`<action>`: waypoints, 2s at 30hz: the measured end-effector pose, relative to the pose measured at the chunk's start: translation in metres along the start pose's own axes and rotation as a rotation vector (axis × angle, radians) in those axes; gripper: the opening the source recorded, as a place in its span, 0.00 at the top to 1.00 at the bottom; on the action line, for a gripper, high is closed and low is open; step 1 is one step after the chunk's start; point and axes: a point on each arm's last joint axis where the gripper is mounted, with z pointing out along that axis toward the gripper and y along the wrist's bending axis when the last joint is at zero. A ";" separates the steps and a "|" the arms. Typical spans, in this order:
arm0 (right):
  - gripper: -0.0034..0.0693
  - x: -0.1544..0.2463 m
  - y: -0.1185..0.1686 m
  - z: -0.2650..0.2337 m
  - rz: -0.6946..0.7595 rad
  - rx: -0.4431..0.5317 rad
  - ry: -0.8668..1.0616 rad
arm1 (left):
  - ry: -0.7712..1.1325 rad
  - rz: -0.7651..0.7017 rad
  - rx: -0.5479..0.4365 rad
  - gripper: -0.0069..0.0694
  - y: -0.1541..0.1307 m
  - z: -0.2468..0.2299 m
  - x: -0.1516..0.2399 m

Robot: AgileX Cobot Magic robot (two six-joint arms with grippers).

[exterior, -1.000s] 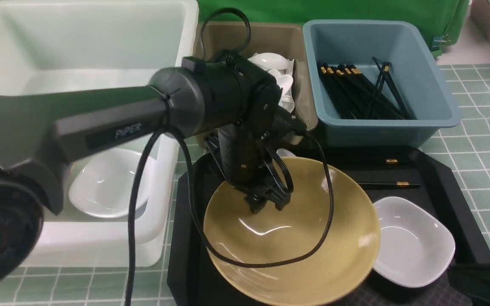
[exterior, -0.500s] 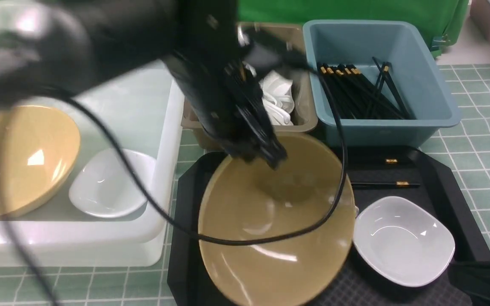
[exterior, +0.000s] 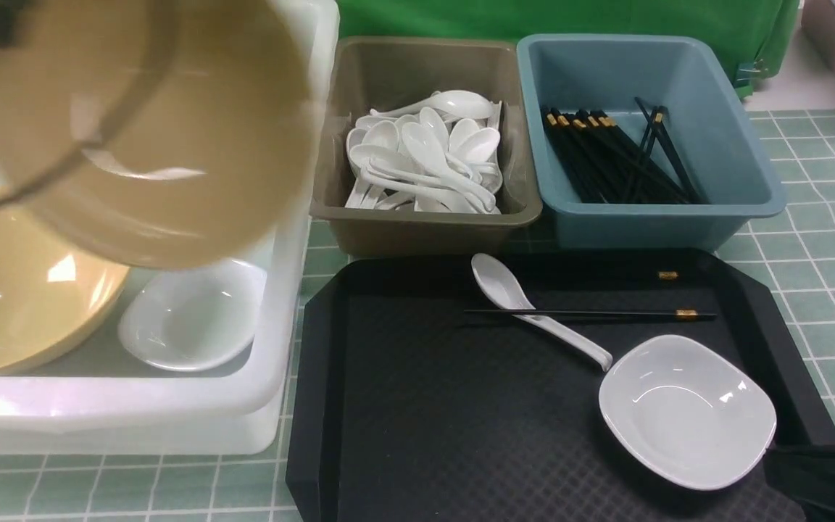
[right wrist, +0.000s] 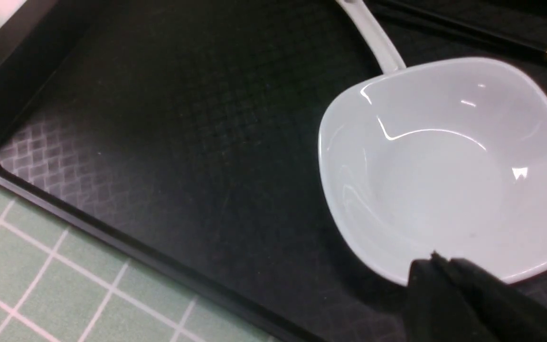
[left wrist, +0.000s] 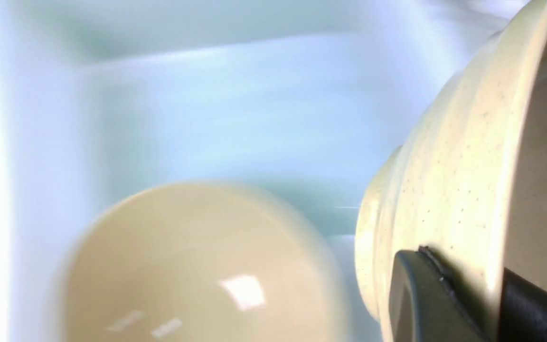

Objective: On blue table put chopsticks spoon bowls plates into blue grey white boxes.
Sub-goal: 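Place the tan bowl onto the bowl stack in the left bin with the left gripper, then reach for and grasp the small white dish on the black tray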

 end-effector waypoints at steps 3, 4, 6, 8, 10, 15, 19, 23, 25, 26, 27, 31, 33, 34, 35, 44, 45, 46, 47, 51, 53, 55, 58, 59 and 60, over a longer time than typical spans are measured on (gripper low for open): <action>0.86 0.000 0.000 0.000 0.006 -0.002 -0.002 | 0.004 -0.188 -0.115 0.90 0.043 0.018 0.022; 0.86 0.000 0.000 0.000 0.006 -0.003 -0.002 | 0.004 -0.218 -0.134 0.90 0.050 0.025 0.029; 0.86 0.000 0.000 0.000 0.010 -0.004 -0.003 | 0.011 -0.275 -0.167 0.90 0.062 0.043 0.049; 0.86 0.000 0.000 0.000 0.010 -0.004 -0.004 | 0.015 -0.300 -0.176 0.90 0.065 0.057 0.063; 0.85 0.000 0.000 0.000 0.011 -0.004 -0.005 | 0.008 -0.334 -0.185 0.90 0.067 0.079 0.084; 0.85 0.000 0.000 0.000 0.012 -0.005 -0.005 | 0.015 -0.282 -0.216 0.80 0.072 0.102 0.102; 0.85 -0.001 0.001 0.000 0.017 -0.006 -0.006 | -0.003 -0.248 -0.237 0.59 0.075 0.106 0.101; 0.85 -0.001 0.001 0.000 0.034 -0.013 -0.012 | -0.010 -0.232 -0.245 0.32 0.076 0.106 0.100; 0.85 -0.001 0.001 0.000 0.035 -0.014 -0.012 | -0.007 -0.233 -0.244 0.21 0.075 0.103 0.100; 0.85 -0.001 0.001 0.000 0.036 -0.014 -0.013 | -0.003 -0.234 -0.243 0.17 0.074 0.100 0.100; 0.85 -0.001 0.001 0.000 0.036 -0.014 -0.013 | -0.006 -0.234 -0.243 0.16 0.074 0.098 0.100; 0.84 -0.001 0.001 0.000 0.037 -0.015 -0.012 | -0.117 -0.286 -0.218 0.12 0.062 0.052 0.081; 0.83 -0.001 0.001 0.000 0.037 -0.015 -0.012 | -0.187 -0.317 -0.175 0.16 0.051 0.027 0.074; 0.83 -0.001 0.001 0.000 0.037 -0.013 -0.015 | -0.258 -0.299 -0.131 0.21 0.037 0.003 0.071; 0.82 -0.002 0.001 0.000 0.037 -0.010 -0.019 | -0.281 -0.276 -0.111 0.24 0.031 -0.006 0.070; 0.58 -0.029 -0.012 0.014 -0.042 0.035 0.197 | -0.434 0.126 0.185 0.85 -0.042 -0.098 0.137; 0.53 -0.040 -0.016 0.020 -0.052 0.053 0.236 | -0.426 0.147 0.194 0.89 -0.043 -0.098 0.151; 0.50 -0.050 -0.021 0.027 -0.059 0.072 0.267 | -0.402 0.166 0.204 0.91 -0.044 -0.094 0.167; 0.46 -0.060 -0.026 0.035 -0.055 0.084 0.287 | -0.376 0.179 0.209 0.91 -0.044 -0.088 0.184; 0.39 -0.083 -0.043 0.074 -0.077 0.116 0.353 | -0.323 0.220 0.167 0.91 -0.040 -0.060 0.239; 0.38 -0.087 -0.052 0.094 -0.116 0.133 0.394 | -0.381 0.225 0.144 0.91 -0.038 -0.056 0.254; 0.38 -0.089 -0.059 0.110 -0.151 0.144 0.436 | -0.456 0.224 0.126 0.91 -0.037 -0.054 0.264; 0.38 -0.085 -0.068 0.133 -0.167 0.143 0.503 | -0.619 0.243 0.071 0.91 -0.033 -0.055 0.275; 0.38 -0.082 -0.070 0.141 -0.159 0.139 0.526 | -0.649 0.246 0.060 0.91 -0.032 -0.056 0.275; 0.38 -0.079 -0.071 0.147 -0.145 0.138 0.545 | -0.671 0.249 0.050 0.91 -0.032 -0.056 0.275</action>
